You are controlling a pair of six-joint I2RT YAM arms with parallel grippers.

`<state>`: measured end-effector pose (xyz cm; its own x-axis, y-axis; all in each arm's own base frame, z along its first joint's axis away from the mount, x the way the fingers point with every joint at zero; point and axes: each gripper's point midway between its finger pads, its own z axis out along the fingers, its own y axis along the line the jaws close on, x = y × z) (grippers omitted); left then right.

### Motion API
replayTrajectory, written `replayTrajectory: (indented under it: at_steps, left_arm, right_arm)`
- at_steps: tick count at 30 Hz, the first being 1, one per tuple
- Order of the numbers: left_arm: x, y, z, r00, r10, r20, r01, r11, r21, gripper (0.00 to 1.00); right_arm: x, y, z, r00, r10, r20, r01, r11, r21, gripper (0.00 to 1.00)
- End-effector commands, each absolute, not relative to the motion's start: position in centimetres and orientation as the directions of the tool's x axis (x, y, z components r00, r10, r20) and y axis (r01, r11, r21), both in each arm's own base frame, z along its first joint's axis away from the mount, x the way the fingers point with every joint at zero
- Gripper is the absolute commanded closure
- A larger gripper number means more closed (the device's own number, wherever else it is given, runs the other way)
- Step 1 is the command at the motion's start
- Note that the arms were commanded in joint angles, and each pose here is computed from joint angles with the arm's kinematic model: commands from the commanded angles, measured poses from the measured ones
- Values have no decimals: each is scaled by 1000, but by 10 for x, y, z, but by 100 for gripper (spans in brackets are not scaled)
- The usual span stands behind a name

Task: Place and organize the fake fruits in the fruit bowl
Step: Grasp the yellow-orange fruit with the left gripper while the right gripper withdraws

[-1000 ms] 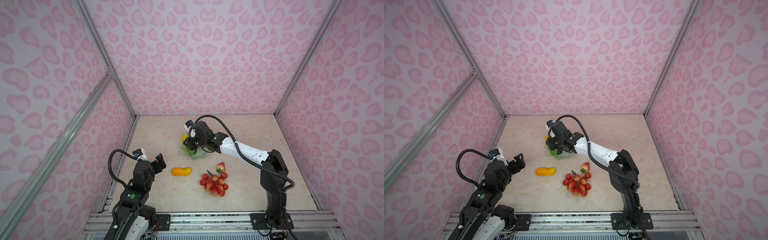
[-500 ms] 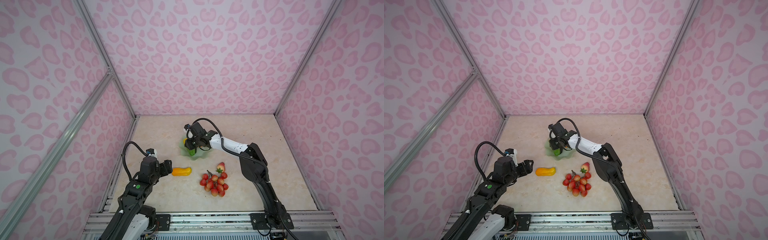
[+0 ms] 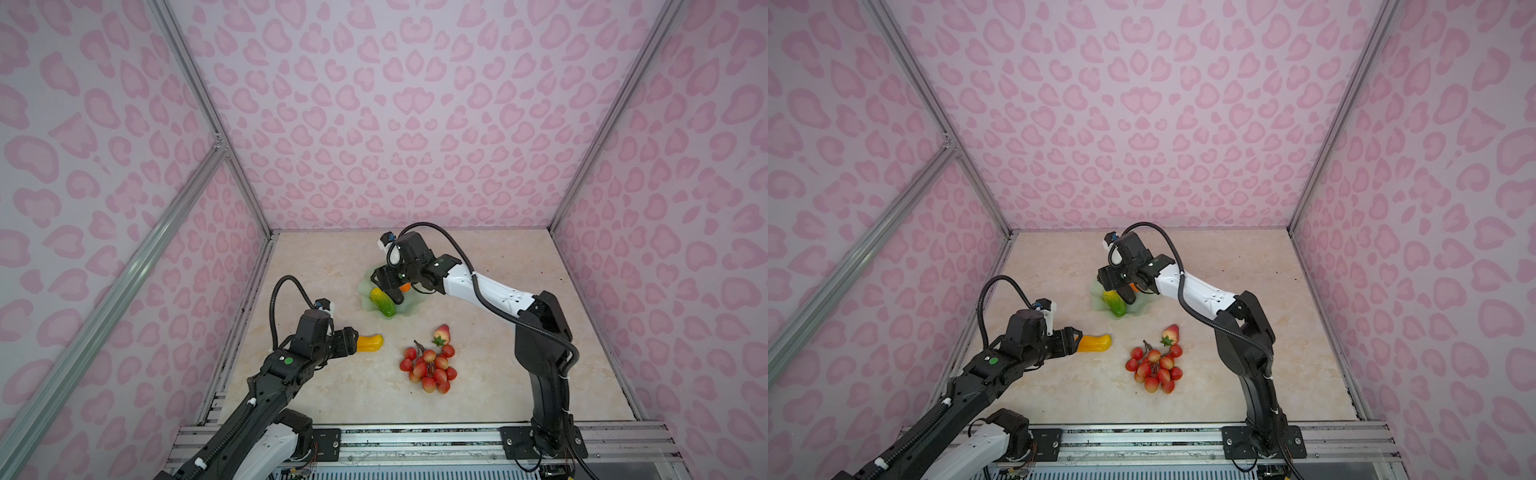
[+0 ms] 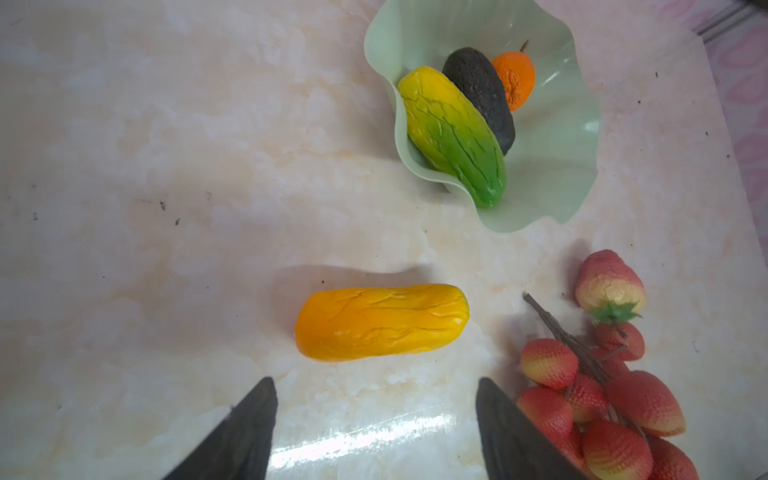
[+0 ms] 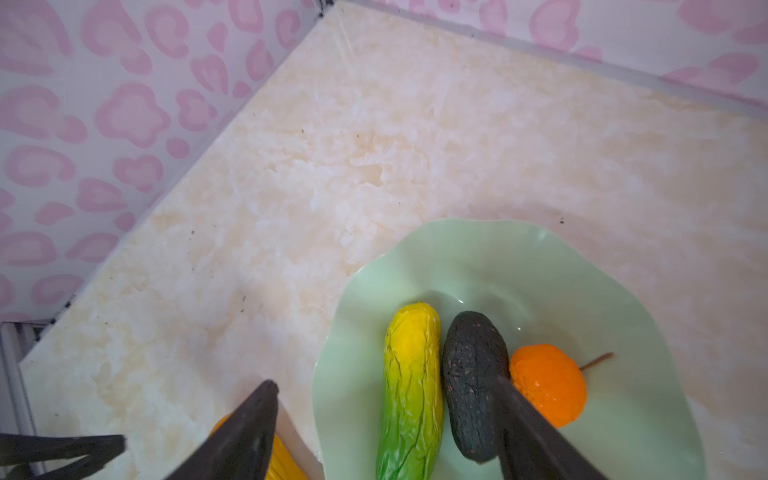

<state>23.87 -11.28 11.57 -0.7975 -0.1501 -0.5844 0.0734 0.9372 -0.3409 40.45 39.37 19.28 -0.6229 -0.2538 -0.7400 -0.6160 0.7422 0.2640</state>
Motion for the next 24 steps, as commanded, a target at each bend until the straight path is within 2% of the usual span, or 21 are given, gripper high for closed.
replayTrajectory:
  at_steps: [1, 5, 15, 20, 24]
  left_arm:
    - [239, -118, 110, -811, -65, -582, 111, 958, -263, 25]
    - [239, -133, 102, -823, 31, -567, 163, 969, -185, 26]
    - [245, -149, 86, -834, 297, -465, 283, 954, 102, 24]
    - [249, -155, 76, -828, 398, -395, 355, 917, 180, 23]
    - [249, -164, 61, -833, 444, -329, 406, 896, 182, 23]
  right_arm:
    - [405, 374, 225, -560, -155, -814, -606, 747, 275, 11]
    - [395, 333, 230, -545, -87, -834, -561, 777, 286, 5]
    - [371, 258, 203, -616, 21, -788, -419, 838, 350, 4]
    - [361, 239, 206, -604, 57, -795, -397, 844, 361, 2]
    - [356, 228, 214, -582, 71, -810, -385, 853, 351, 2]
